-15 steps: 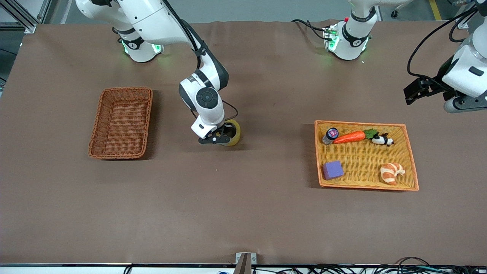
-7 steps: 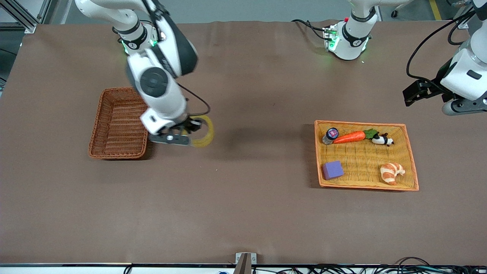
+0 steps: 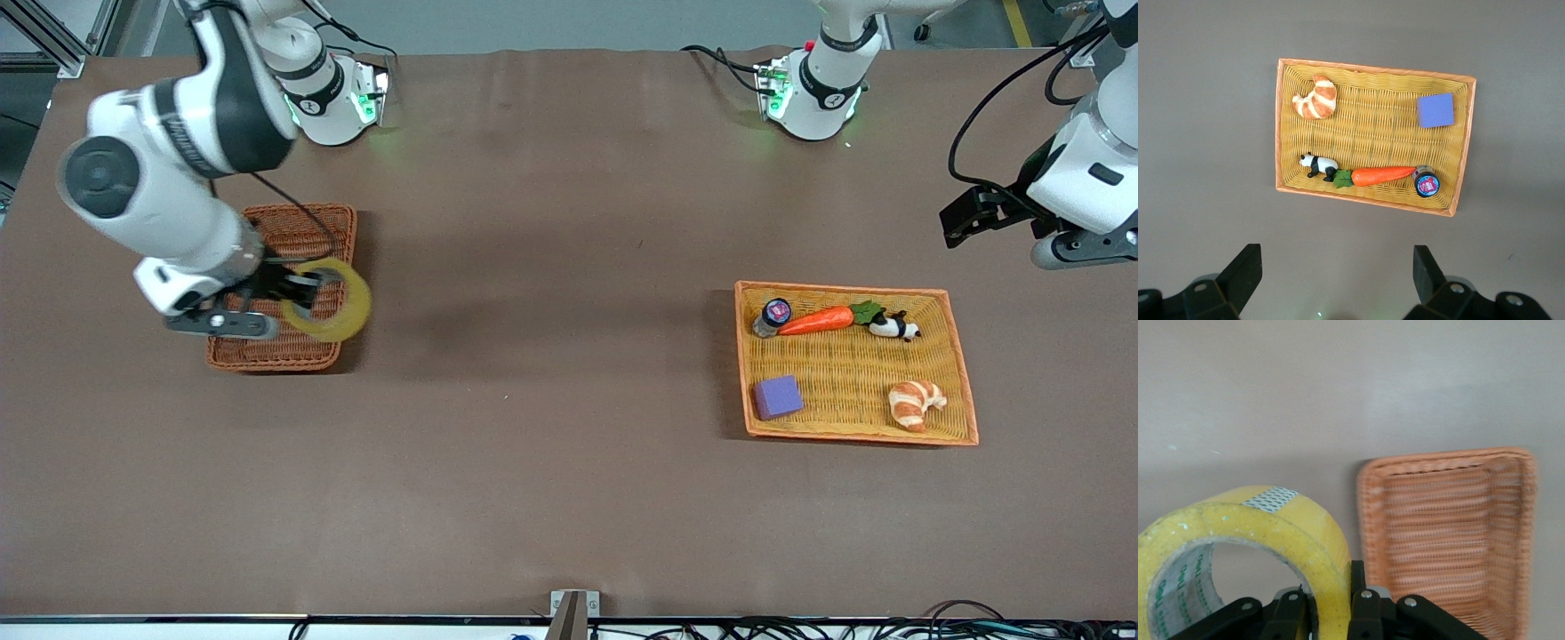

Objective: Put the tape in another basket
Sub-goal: 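Carry the tape roll with the right gripper into the wicker basket, then open the right gripper to release the tape in the basket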

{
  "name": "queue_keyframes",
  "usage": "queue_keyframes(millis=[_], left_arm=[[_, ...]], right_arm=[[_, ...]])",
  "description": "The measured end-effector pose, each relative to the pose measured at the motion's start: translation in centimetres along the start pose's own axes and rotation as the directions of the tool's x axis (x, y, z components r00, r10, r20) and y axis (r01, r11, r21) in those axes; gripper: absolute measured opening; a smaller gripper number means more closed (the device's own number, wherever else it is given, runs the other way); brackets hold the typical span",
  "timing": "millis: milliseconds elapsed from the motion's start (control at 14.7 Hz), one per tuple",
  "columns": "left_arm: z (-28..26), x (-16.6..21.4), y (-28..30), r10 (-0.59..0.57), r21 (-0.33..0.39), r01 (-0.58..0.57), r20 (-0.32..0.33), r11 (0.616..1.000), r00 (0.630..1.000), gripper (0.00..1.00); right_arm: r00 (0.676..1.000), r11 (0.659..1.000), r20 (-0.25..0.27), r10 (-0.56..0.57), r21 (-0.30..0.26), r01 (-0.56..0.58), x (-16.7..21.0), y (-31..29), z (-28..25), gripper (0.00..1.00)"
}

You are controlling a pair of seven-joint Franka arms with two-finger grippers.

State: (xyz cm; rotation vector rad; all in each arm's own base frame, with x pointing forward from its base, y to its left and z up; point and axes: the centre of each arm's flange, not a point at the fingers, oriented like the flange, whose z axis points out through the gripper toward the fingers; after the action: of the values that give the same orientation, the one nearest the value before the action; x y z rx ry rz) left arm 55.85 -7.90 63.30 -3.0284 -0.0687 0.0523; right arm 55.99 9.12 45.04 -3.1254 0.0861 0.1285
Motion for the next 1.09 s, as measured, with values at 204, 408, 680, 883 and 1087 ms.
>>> queue_keyframes(millis=[204, 408, 680, 883, 1087], left_arm=[[0.0, 0.0, 0.2, 0.004, 0.0, -0.004, -0.001, 1.0, 1.0, 1.0], [0.0, -0.1, 0.3, 0.005, 0.0, -0.005, -0.001, 1.0, 1.0, 1.0], [0.0, 0.0, 0.1, 0.001, 0.0, -0.001, 0.0, 1.0, 1.0, 1.0], [0.0, 0.0, 0.0, 0.0, 0.0, 0.0, 0.0, 1.0, 1.0, 1.0], [0.0, 0.0, 0.2, 0.0, -0.017, 0.0, 0.003, 1.0, 1.0, 1.0]], right_arm=[[0.998, 0.999, 0.044, -0.046, -0.006, 0.046, -1.3, 6.7, 2.9, 0.22], [0.994, 0.994, 0.037, -0.104, -0.012, 0.104, -3.0, 10.4, 8.1, 0.22], [0.989, 0.99, 0.027, -0.143, -0.011, 0.144, -5.4, 13.4, 13.2, 0.22], [0.983, 0.983, -0.016, -0.181, -0.036, 0.18, -7.2, 13.7, 16.7, 0.21], [0.978, 0.978, -0.046, -0.205, -0.043, 0.203, -9.2, 14.6, 19.8, 0.21]])
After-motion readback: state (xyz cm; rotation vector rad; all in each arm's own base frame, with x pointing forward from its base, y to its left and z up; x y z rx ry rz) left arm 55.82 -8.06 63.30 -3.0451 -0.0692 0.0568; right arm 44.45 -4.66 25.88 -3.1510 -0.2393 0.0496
